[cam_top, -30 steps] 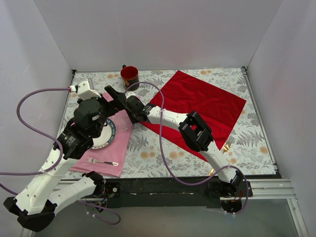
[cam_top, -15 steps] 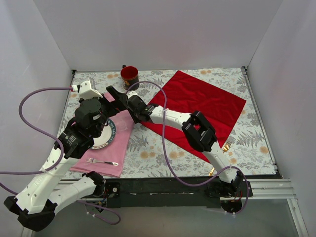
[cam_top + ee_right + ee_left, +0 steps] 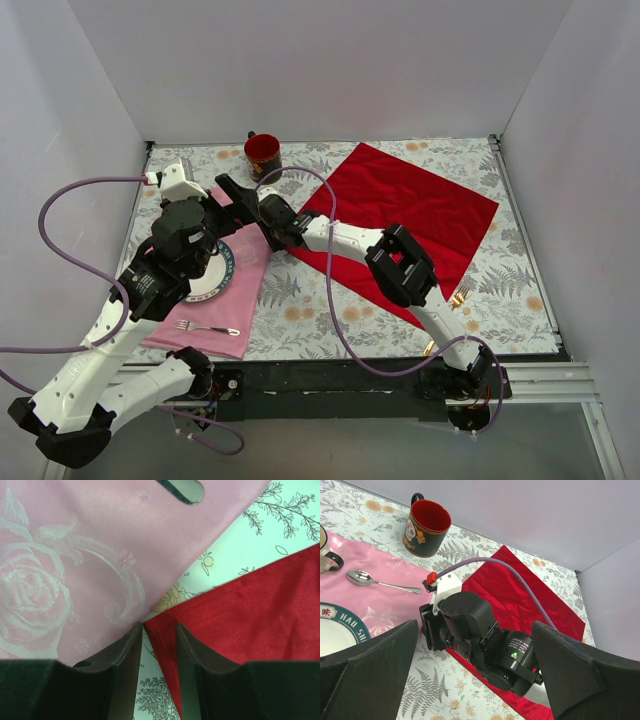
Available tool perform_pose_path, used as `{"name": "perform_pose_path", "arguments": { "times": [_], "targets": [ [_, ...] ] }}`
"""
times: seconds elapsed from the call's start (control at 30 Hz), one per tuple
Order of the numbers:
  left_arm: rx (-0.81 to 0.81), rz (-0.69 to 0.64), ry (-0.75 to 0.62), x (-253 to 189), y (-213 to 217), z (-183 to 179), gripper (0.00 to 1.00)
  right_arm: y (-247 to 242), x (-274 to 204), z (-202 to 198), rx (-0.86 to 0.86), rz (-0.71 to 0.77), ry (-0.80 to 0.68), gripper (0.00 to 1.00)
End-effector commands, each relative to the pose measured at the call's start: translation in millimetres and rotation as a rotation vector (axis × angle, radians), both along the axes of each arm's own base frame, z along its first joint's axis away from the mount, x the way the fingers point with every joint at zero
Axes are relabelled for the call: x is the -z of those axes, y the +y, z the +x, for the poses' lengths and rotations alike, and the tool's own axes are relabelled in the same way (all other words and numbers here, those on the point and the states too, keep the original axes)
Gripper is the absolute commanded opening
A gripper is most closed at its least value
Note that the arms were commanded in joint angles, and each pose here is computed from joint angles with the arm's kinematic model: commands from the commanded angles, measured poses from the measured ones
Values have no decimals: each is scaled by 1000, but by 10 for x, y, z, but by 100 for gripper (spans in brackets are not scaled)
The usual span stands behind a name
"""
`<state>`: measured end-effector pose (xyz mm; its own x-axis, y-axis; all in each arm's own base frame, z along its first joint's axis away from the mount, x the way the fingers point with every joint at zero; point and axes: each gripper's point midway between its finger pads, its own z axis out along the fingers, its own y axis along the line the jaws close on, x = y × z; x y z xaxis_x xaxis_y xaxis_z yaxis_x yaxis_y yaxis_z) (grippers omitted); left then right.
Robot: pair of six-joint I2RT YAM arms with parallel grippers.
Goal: Fold the napkin, place the utensils inside, and roll it up
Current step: Fold the napkin
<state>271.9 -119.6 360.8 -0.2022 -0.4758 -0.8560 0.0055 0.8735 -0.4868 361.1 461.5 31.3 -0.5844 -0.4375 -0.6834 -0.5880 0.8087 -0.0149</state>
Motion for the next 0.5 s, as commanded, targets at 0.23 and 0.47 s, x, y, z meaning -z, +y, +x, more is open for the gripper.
{"name": "perform_pose_path", "arguments": {
  "times": [0.23, 0.47],
  "targets": [
    [-14, 7, -5, 8, 46, -19, 96, -133, 349, -18, 43, -83, 31, 34],
    [-10, 5, -2, 12, 37, -21, 96, -181, 367, -51, 35, -96, 28, 10]
  ]
}}
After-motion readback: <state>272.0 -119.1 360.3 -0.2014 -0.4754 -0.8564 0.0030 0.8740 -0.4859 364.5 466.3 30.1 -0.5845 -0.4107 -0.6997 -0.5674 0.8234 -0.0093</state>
